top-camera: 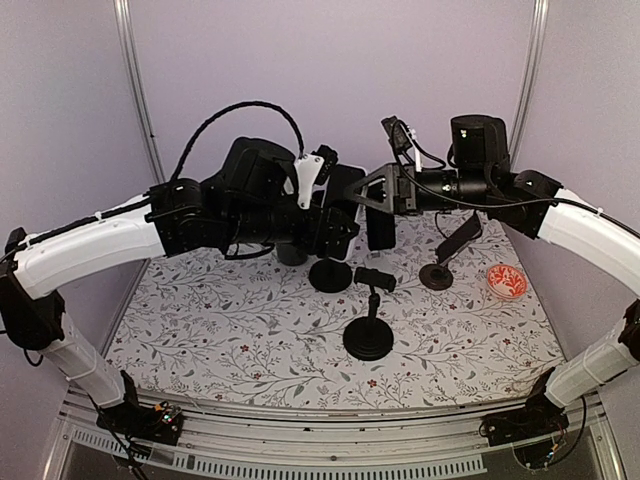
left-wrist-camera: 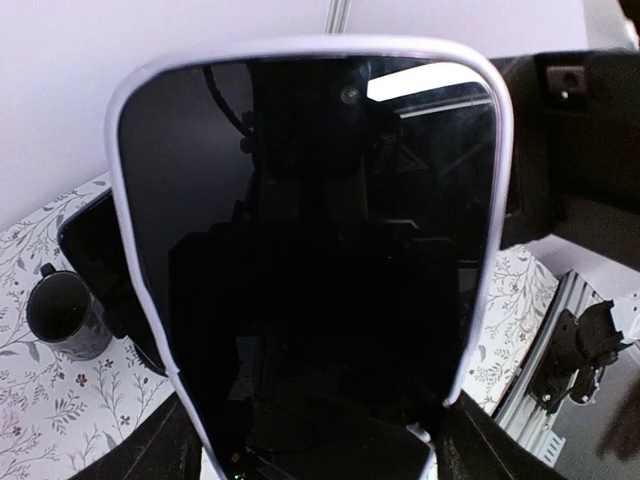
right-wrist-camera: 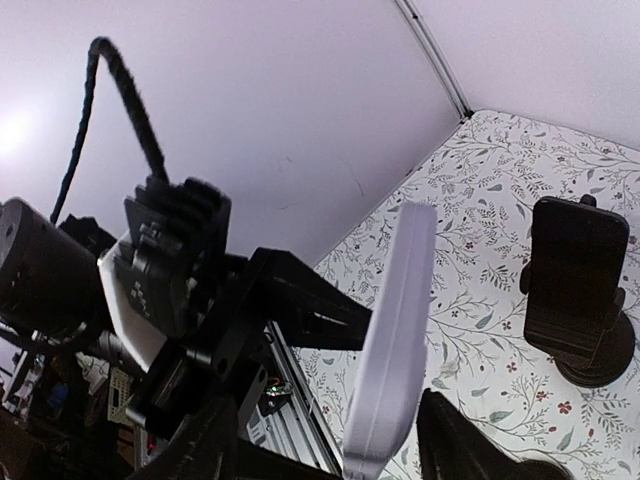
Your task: Place the phone on the phone stand
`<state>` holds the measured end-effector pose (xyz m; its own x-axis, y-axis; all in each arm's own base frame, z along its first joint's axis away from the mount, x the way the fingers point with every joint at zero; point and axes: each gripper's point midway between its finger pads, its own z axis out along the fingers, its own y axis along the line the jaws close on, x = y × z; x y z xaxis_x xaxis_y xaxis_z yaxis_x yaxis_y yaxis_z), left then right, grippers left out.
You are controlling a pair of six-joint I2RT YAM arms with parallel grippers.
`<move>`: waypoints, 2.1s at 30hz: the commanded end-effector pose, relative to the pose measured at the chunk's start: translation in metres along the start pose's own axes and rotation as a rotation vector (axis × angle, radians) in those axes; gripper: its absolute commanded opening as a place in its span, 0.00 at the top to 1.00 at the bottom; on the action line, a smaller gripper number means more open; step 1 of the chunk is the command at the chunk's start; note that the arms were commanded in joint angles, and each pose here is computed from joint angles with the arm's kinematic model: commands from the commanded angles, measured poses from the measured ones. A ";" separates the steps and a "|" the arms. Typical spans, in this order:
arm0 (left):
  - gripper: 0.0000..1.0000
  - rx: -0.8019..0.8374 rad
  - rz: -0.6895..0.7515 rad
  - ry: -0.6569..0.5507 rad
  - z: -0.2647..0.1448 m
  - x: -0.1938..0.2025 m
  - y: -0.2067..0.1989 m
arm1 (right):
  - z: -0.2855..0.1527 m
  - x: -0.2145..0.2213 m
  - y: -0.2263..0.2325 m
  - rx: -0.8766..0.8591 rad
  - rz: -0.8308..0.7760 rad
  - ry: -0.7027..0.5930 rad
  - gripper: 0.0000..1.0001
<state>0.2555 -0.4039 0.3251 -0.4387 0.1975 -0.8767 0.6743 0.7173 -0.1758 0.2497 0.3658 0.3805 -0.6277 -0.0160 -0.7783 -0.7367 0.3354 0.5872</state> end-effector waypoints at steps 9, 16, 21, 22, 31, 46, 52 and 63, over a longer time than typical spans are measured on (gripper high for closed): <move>0.25 -0.078 0.004 -0.056 -0.007 -0.020 -0.016 | 0.003 -0.016 -0.006 0.047 0.020 -0.072 1.00; 0.01 -0.080 0.107 -0.076 -0.035 -0.035 -0.013 | -0.009 -0.022 0.021 -0.046 -0.076 -0.072 1.00; 0.01 0.081 0.198 -0.112 -0.077 -0.037 -0.026 | -0.020 -0.008 0.044 -0.154 -0.169 -0.016 1.00; 0.01 0.137 0.222 -0.112 -0.085 -0.034 -0.031 | -0.022 0.000 0.047 -0.182 -0.189 0.005 1.00; 0.11 0.599 0.263 0.010 -0.124 0.008 -0.068 | -0.039 0.044 0.084 -0.411 -0.302 0.149 1.00; 0.49 0.768 0.195 0.060 -0.114 0.012 -0.089 | -0.033 0.059 0.104 -0.491 -0.314 0.227 1.00; 0.56 0.798 0.195 0.067 -0.109 0.013 -0.094 | -0.036 0.053 0.110 -0.498 -0.322 0.202 1.00; 0.74 0.854 0.199 0.071 -0.099 0.006 -0.105 | -0.039 0.050 0.111 -0.491 -0.322 0.187 1.00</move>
<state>0.1223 -0.4086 0.3630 -0.3078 0.3702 -0.8765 0.9388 -0.0319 -0.3431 0.1329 0.3698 0.3823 -0.4167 -0.3006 -0.8579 -0.8710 -0.1381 0.4715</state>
